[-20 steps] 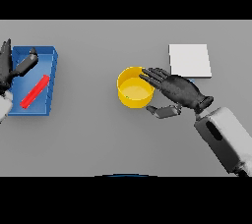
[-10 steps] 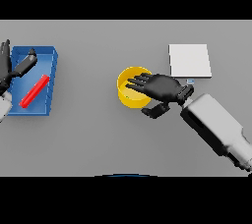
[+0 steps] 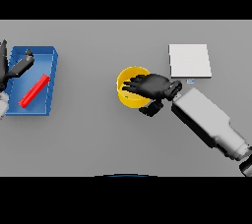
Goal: Pick up the red beaker and tilt it to pour out 1 green nut into yellow bowl. Pick up the yellow bowl and place it on the metallic measuring scale.
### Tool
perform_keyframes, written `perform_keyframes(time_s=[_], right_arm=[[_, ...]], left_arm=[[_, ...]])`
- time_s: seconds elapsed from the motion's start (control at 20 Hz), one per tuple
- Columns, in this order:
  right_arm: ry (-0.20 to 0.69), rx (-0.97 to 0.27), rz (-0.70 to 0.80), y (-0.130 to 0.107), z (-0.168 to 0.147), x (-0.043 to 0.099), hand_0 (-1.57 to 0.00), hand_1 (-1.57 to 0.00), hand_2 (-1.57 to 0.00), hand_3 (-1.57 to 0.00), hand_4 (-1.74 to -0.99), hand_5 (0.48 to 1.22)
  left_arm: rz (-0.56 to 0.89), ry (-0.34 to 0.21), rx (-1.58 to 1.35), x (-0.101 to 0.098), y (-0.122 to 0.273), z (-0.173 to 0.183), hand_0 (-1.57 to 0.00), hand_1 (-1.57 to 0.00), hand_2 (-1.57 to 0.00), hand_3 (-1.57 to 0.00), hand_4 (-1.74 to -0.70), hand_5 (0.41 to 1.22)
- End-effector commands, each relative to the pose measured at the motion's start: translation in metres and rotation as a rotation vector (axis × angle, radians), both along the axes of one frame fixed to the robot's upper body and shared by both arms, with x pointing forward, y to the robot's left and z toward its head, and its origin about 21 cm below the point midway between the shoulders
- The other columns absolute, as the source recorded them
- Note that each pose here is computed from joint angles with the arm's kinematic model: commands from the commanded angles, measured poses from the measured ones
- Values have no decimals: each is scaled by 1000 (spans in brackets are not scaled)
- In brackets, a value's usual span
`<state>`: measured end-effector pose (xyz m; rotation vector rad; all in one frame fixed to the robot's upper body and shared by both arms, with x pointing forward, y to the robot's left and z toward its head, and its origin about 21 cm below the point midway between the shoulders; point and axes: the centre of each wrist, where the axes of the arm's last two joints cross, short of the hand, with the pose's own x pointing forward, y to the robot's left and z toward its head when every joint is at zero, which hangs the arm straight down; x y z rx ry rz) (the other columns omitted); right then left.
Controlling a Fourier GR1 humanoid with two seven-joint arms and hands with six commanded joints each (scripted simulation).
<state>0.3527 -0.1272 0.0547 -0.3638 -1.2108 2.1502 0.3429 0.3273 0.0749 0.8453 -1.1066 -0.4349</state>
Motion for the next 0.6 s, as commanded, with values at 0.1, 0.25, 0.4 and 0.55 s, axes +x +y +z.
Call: perform_keyframes(time_s=[0.1, 0.25, 0.4, 0.55], right_arm=[[30, -24, -8, 6, -3, 1, 1, 1, 1, -14, -1276, 744], [60, -43, -35, 4, -7, 3, 1, 1, -23, -72, -1289, 758], [82, -52, -60, 7, -7, 4, -161, -135, -147, -182, -1321, 839], [88, -34, -47, 5, -7, 3, -849, -836, -806, -399, -1463, 1025]], left_arm=[[5, 0, 2, -1, 1, 1, 1, 1, 1, 1, -746, 699], [14, -2, 1, 0, 6, 2, 1, 1, 1, 1, -745, 699], [11, -3, -2, 1, 8, 2, 1, 1, 1, 1, -752, 701], [4, -3, 0, 1, 5, 4, 1, 1, 1, 1, -755, 704]])
